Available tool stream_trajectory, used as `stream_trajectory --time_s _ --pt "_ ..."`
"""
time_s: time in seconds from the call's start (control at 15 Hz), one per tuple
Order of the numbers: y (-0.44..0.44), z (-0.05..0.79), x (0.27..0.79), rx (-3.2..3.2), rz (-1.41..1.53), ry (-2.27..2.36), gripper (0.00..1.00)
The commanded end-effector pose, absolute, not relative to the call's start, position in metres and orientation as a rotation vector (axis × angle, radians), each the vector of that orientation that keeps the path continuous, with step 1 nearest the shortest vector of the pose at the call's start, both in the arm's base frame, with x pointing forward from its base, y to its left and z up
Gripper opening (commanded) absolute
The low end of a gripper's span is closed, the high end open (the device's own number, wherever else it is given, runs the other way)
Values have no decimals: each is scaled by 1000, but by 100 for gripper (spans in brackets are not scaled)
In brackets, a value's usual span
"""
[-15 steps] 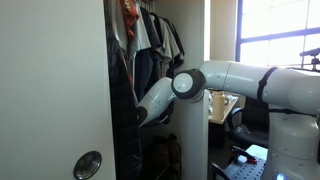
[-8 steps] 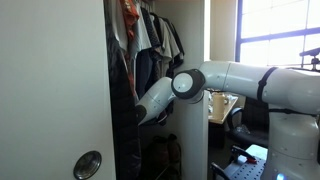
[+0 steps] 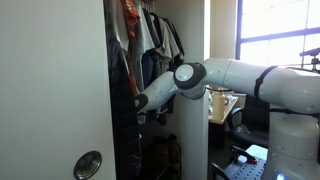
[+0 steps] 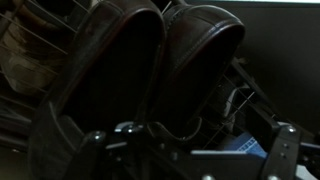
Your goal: Move the black pair of shoes to the left
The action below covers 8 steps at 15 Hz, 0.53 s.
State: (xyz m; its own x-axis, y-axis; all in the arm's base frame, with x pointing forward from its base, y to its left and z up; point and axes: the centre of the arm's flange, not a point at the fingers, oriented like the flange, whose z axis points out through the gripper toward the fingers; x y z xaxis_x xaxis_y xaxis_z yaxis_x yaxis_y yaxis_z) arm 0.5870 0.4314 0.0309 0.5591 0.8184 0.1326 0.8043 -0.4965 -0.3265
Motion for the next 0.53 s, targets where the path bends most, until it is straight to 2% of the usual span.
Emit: stream_trajectory --time_s 0.0,0.47 --pt "418 94 567 -2393 167 -1384 100" --pt "396 138 512 -2386 343 -1413 100"
